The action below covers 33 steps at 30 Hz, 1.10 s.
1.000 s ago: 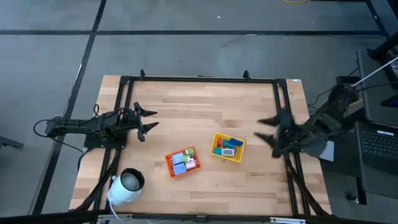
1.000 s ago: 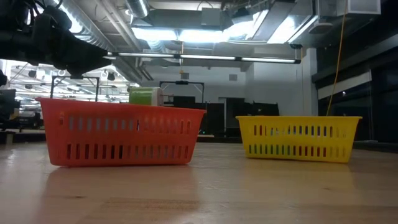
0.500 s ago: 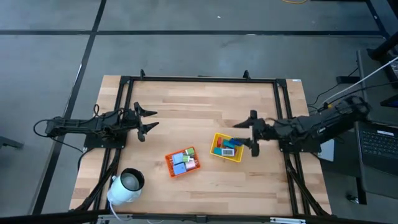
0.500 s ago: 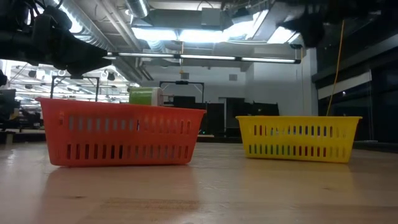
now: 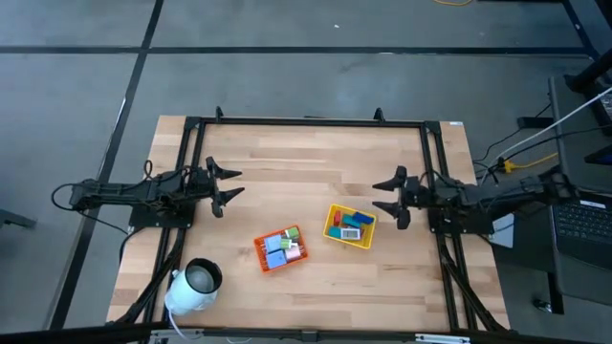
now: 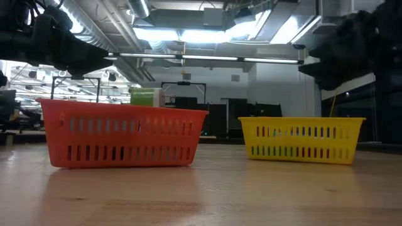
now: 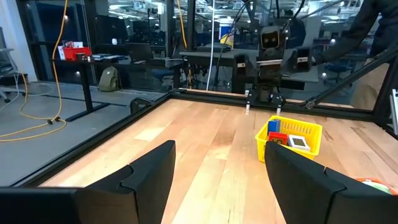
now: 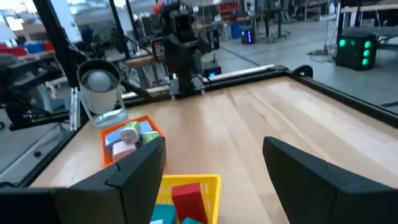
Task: Pick & Place Office items
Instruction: Return to Home Position
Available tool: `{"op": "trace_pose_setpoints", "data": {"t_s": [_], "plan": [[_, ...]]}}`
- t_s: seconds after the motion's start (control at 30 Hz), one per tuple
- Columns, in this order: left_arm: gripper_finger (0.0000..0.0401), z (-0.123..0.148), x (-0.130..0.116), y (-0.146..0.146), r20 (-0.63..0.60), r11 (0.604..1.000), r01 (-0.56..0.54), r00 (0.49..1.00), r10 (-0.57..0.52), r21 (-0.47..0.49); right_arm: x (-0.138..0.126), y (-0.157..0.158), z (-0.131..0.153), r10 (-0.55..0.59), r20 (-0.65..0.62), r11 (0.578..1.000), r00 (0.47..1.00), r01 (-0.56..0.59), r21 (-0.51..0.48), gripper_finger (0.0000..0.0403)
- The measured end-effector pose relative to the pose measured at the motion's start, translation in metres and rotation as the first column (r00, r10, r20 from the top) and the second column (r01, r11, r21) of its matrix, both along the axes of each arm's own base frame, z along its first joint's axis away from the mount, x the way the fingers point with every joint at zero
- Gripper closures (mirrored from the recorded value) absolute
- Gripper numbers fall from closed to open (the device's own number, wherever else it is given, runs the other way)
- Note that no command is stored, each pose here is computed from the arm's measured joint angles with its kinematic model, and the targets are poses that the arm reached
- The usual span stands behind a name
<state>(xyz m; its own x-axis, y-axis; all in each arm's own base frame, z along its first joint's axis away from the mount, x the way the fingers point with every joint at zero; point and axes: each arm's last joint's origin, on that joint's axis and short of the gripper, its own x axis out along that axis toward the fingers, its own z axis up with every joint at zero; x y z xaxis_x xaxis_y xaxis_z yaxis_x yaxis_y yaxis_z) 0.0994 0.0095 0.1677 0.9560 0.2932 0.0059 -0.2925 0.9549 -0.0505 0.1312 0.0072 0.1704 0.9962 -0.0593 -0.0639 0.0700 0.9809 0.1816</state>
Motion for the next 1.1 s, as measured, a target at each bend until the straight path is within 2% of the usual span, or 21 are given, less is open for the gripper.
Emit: {"op": "trace_pose_setpoints", "data": {"t_s": [0.1,0.33,0.4,0.47,0.6,0.87,1.03,1.1], "plan": [[0.0159,0.000,0.000,0.000,0.000,1.000,0.000,1.000,0.000,0.000,-0.008,-0.001,-0.009,-0.010,-0.025,1.000,1.000,0.010,-0.007,0.0127],[0.0159,0.000,0.000,0.000,0.000,1.000,0.000,1.000,0.000,0.000,-0.025,-0.003,-0.010,-0.029,-0.034,0.997,0.999,0.027,-0.079,0.0144],[0.0159,0.000,0.000,0.000,0.000,1.000,0.000,1.000,0.000,0.000,-0.029,-0.003,-0.007,-0.005,0.007,0.995,1.000,0.005,-0.095,0.0151],[0.0159,0.000,0.000,0.000,0.001,1.000,0.000,1.000,0.000,0.000,-0.032,-0.003,-0.001,0.011,0.068,0.996,0.998,-0.005,-0.090,0.0157],[0.0159,0.000,0.000,0.000,0.001,1.000,0.000,1.000,0.000,0.000,-0.035,-0.003,0.003,0.010,0.113,0.996,0.994,0.000,-0.088,0.0167],[0.0159,0.000,0.000,0.000,0.001,1.000,0.000,1.000,0.000,0.000,-0.035,0.000,0.002,0.035,0.107,0.998,0.994,-0.029,-0.061,0.0176],[0.0159,0.000,0.000,0.000,0.001,1.000,0.000,1.000,0.000,0.000,-0.035,0.000,0.002,0.046,0.107,0.995,0.993,-0.036,-0.088,0.0176],[0.0159,0.000,0.000,0.000,0.001,1.000,0.000,1.000,0.000,0.000,-0.035,0.001,0.002,0.045,0.110,0.998,0.993,-0.040,-0.048,0.0176]]}}
